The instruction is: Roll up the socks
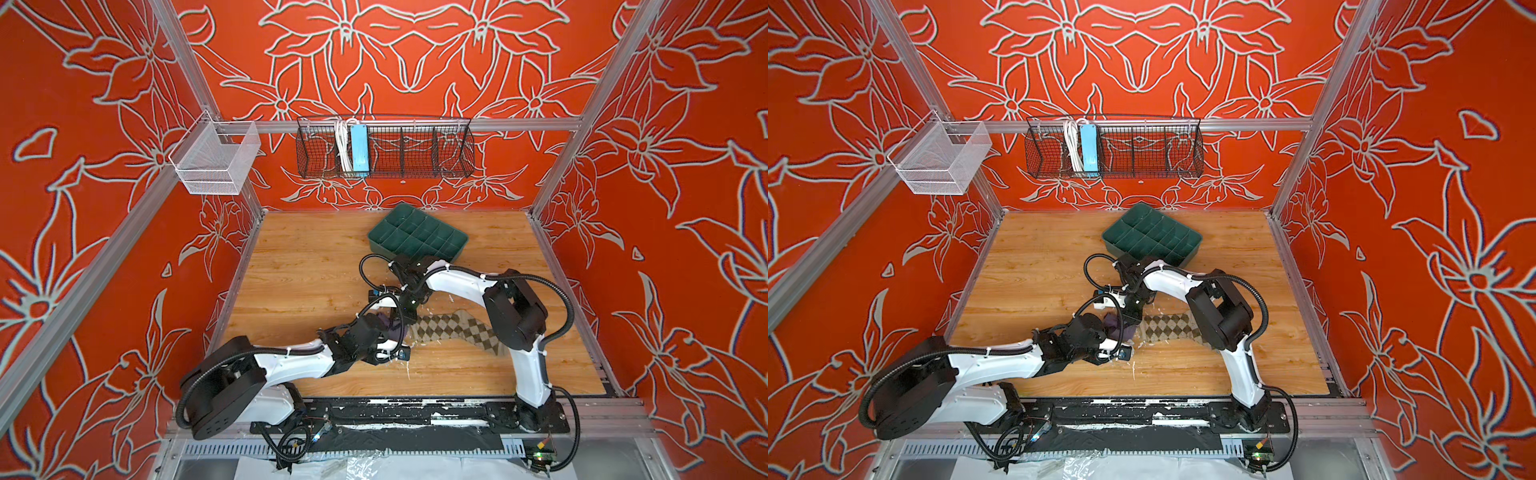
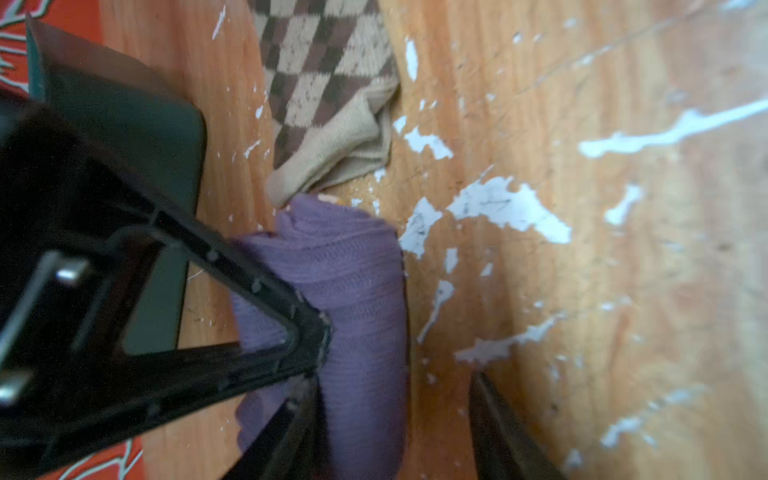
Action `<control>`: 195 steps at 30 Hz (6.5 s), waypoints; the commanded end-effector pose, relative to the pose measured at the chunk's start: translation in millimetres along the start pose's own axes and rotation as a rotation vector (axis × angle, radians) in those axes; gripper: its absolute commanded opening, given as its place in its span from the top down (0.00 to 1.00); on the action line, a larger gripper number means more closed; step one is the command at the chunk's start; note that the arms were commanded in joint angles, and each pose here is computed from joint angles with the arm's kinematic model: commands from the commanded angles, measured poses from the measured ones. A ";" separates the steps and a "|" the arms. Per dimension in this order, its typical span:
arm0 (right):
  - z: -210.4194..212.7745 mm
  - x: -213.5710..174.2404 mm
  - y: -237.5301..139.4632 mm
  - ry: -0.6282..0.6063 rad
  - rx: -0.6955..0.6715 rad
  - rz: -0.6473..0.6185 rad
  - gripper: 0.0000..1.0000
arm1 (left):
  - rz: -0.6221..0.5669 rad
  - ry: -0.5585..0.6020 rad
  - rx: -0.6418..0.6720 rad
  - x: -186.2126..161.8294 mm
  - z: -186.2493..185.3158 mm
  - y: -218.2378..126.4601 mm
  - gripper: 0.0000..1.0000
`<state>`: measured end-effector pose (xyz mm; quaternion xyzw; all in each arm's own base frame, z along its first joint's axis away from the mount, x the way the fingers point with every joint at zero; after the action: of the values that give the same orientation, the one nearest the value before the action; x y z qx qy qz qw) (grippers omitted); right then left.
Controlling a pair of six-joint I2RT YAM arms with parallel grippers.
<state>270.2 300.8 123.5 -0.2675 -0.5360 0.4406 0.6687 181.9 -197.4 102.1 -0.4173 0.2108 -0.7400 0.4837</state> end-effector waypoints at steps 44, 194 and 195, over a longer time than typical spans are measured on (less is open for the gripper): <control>165.4 -56.5 -149.1 -0.229 -0.814 -0.390 0.26 | 0.209 -0.548 -0.709 -18.5 51.4 19.0 1.00; -73.6 53.1 -1.1 -0.575 -0.273 0.286 1.00 | -0.131 -1.089 0.511 -44.6 97.8 -178.4 0.30; -76.6 50.3 1.4 -0.582 -0.278 0.303 1.00 | -0.127 -1.095 0.510 -45.0 97.5 -177.7 0.31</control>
<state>357.1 352.9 164.7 -0.3243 -0.7483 0.4652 0.3442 175.8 -71.6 265.3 -0.6171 -0.2714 -0.4861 0.5561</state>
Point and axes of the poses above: each gripper's point midway between its finger pads, its own y axis out along the fingers, its own z axis along the line the jaws close on, x = y × z, the point moved 9 cm from there along -y, back along the fingers, and after that the axes turned 10 degrees about -y, right-handed, at the moved point
